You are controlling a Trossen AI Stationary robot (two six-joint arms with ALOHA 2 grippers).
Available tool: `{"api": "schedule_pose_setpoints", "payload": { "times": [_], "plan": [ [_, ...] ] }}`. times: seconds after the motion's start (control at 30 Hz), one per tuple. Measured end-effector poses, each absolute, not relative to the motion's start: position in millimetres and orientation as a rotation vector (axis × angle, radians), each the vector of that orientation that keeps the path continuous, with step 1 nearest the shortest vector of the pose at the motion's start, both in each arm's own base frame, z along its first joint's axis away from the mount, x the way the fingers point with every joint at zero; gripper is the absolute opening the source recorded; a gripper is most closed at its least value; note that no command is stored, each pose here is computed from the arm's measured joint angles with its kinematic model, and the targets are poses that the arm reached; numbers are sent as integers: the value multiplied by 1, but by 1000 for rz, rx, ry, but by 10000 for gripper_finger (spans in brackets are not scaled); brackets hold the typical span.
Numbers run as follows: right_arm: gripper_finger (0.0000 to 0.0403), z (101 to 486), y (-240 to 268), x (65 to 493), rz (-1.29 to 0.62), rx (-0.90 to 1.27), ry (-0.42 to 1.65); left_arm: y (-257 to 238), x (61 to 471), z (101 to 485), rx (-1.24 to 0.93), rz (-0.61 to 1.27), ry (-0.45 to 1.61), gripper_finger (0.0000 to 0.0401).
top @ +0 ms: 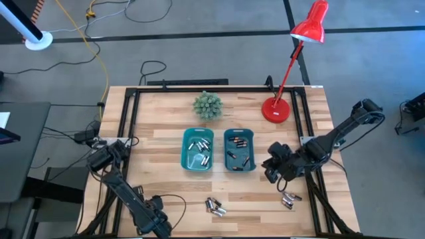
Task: Sort batteries
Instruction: Put the black battery into the blue bin
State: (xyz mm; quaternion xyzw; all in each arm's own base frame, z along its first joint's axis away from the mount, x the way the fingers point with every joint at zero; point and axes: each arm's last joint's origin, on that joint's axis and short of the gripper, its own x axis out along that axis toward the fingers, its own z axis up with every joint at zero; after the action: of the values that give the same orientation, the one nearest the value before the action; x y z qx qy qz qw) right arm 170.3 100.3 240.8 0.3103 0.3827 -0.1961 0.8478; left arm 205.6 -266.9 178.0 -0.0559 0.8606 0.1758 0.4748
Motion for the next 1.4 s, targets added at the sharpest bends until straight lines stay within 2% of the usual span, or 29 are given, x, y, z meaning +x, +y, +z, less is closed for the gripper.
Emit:
{"api": "schedule_pose_setpoints", "payload": {
  "times": [0.47,0.63,1.03,1.27,1.4],
  "plan": [
    [93,243,97,177,-414,698,765,-243,215,156,-231,477,2182,261],
    [93,243,97,176,-415,696,766,-240,219,146,-277,329,2215,289],
    [93,243,97,176,-405,666,773,-233,222,138,-263,213,2231,293],
    [93,243,97,176,-405,666,774,-237,217,140,-217,313,2163,293],
    [93,243,97,176,-408,667,774,-243,213,140,-255,265,2194,293]
  ]
}}
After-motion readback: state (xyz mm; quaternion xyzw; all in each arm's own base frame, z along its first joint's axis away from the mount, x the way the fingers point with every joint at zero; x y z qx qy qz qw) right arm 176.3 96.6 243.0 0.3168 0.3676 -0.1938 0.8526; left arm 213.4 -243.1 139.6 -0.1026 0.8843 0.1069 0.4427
